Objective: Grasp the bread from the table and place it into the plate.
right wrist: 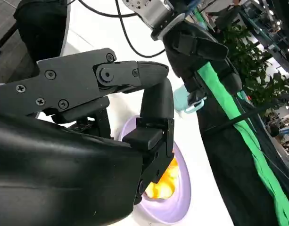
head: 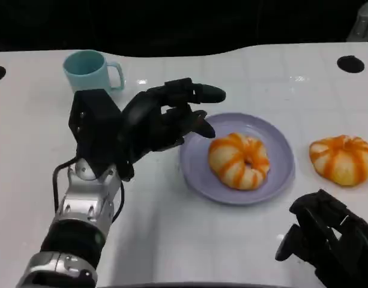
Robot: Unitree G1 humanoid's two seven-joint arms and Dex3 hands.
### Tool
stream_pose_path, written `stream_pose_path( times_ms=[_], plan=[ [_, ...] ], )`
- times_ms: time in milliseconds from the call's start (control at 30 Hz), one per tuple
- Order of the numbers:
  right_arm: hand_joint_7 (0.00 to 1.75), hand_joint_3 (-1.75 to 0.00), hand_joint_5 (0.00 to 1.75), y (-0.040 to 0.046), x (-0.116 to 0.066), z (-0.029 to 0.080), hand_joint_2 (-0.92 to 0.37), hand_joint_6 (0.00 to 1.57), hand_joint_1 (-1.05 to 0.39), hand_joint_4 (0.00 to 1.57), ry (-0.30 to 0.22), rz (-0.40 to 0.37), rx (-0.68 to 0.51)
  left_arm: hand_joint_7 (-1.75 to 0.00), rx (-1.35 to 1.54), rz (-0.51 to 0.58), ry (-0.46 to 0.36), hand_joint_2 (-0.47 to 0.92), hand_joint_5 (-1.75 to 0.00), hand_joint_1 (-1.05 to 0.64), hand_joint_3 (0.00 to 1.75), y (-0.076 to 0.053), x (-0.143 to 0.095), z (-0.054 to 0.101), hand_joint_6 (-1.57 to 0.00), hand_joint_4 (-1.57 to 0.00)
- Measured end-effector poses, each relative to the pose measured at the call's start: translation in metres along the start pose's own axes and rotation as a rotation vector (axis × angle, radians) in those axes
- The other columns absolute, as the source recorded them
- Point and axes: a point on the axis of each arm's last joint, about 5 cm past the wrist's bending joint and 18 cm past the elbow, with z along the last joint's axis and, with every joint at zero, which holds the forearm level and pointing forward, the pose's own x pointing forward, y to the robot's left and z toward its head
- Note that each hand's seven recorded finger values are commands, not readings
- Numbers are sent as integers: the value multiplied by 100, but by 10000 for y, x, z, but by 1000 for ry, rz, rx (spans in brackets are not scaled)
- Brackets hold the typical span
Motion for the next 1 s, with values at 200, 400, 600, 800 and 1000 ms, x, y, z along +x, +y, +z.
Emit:
stream_pose_path(
  times_ms=[200,400,600,800,1000],
  plan=[
    [140,-28,171,-10,-10,0,-92,52,-52,56,0,-7,0,-121,-262,59,-7,92,-158,-62,42,-15,-464,-75,-54,-57],
    [141,-29,172,-7,-4,4,-92,50,-52,55,3,-3,0,-147,-394,169,-10,92,-174,-63,40,-63,-722,76,-49,-55],
    [142,-28,173,-6,-6,2,-92,50,-52,54,7,-5,1,-152,-495,243,48,92,-175,-59,42,-163,-950,74,-51,-64],
    [142,-28,173,-1,-5,8,-92,50,-52,54,4,-2,-1,-162,-593,333,87,92,-175,-57,45,-250,-1113,62,-46,-66],
    [141,-28,173,5,-9,19,-92,50,-52,53,-1,1,-5,-170,-648,374,126,92,-175,-54,49,-325,-1219,53,-43,-68]
  ],
)
